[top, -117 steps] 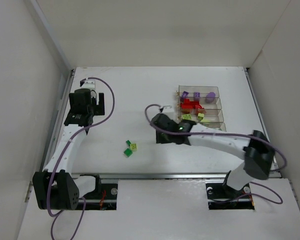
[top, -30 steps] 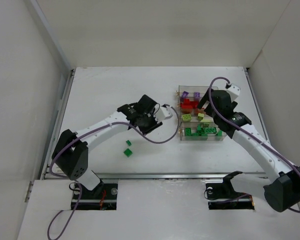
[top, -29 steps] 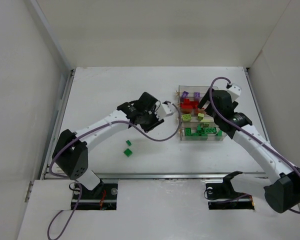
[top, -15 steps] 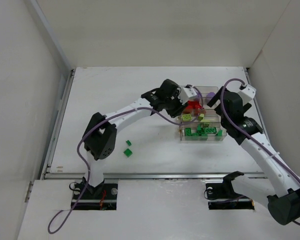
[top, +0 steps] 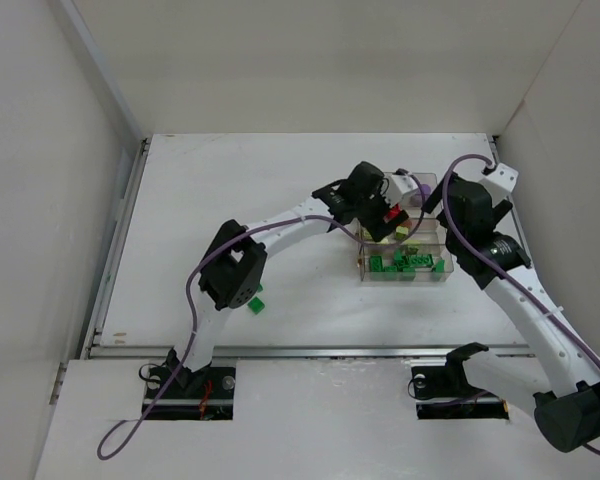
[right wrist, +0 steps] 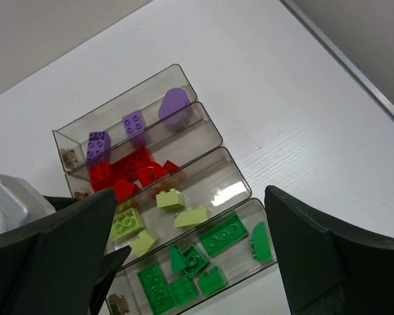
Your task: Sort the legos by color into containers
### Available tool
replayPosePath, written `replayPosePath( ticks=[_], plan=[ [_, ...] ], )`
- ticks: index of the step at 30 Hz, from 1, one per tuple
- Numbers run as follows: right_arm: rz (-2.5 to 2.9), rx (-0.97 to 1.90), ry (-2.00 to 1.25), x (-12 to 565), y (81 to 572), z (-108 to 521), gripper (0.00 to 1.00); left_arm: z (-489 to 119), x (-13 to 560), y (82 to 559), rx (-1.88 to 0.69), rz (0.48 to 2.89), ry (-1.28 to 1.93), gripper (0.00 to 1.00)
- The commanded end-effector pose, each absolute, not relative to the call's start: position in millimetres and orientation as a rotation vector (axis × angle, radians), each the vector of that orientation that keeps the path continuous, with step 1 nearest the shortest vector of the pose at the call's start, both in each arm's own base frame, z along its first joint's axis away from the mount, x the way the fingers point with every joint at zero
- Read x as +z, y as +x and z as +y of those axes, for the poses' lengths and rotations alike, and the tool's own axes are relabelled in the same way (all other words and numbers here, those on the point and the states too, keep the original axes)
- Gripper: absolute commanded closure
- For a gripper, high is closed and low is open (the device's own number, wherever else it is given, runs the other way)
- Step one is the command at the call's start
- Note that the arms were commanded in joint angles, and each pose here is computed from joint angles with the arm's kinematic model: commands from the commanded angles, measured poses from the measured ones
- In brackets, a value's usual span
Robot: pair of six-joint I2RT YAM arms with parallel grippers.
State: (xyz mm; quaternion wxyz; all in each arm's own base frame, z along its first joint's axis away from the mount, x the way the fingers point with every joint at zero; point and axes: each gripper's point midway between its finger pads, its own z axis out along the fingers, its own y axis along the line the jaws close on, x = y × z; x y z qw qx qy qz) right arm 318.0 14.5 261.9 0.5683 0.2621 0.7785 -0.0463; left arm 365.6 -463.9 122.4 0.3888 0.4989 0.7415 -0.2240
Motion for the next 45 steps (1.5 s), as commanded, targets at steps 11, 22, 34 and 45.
replayPosePath(
  ticks=[11,22,34,45],
  plan=[
    [1.816,0.197,0.331,315.5,334.2,81.6,0.00,-357.2,260.0,383.6,-0.238,1.903,0.869,0.00],
    [2.092,0.527,-0.657,221.3,243.3,357.5,0.00,12.6,237.8,356.5,0.295,2.089,-0.071,0.00],
    [2.201,0.623,-1.100,108.4,167.8,484.5,0.13,83.2,245.0,300.6,0.390,1.978,-0.318,0.00],
    [2.296,0.403,-1.048,46.8,187.3,491.0,0.29,75.5,246.5,302.7,0.354,1.984,-0.290,0.00]
  ],
)
